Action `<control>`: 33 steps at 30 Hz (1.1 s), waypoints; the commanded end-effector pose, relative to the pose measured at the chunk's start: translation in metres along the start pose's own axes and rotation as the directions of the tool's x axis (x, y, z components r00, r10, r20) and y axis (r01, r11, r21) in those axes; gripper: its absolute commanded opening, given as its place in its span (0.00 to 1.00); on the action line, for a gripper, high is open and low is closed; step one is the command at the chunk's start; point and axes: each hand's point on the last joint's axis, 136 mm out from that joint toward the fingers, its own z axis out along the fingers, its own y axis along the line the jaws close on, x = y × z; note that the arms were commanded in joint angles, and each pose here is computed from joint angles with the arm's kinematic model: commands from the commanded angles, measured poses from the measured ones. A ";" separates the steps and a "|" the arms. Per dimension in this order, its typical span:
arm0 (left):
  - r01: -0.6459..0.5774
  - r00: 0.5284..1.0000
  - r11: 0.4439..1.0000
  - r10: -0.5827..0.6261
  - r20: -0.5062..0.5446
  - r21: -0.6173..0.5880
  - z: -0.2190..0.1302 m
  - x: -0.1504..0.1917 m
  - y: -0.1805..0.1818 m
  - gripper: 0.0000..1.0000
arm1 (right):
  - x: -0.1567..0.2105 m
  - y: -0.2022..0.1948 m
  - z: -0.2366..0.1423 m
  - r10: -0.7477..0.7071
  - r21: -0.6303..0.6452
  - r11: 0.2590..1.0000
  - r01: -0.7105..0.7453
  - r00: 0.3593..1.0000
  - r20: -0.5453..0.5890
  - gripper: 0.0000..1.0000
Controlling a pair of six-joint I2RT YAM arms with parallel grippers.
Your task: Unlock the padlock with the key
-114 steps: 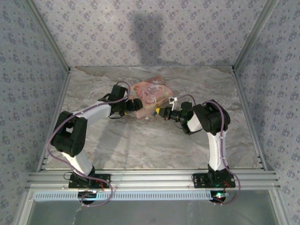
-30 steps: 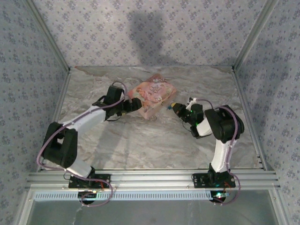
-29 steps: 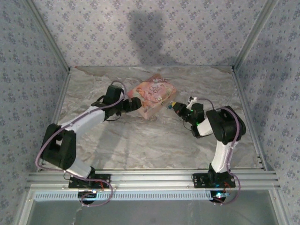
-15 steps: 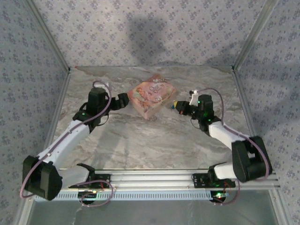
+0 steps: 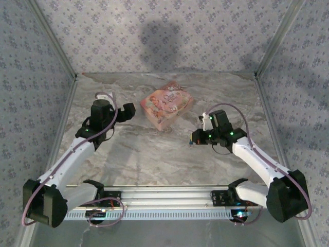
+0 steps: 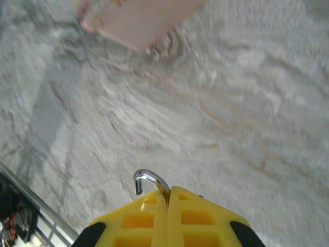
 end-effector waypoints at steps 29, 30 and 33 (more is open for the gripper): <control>0.014 1.000 0.999 -0.014 0.015 0.029 0.001 -0.003 -0.003 0.98 | 0.077 -0.037 0.063 0.137 0.133 0.986 -0.101 0.944 -0.302 0.05; 0.015 1.000 0.999 -0.016 0.014 0.029 0.001 -0.003 -0.003 0.98 | 0.077 -0.037 0.063 0.136 0.133 0.986 -0.100 0.944 -0.301 0.06; 0.015 1.000 0.999 -0.016 0.018 0.031 0.000 -0.004 -0.004 0.98 | 0.074 -0.037 0.062 0.130 0.138 0.986 -0.092 0.948 -0.291 0.15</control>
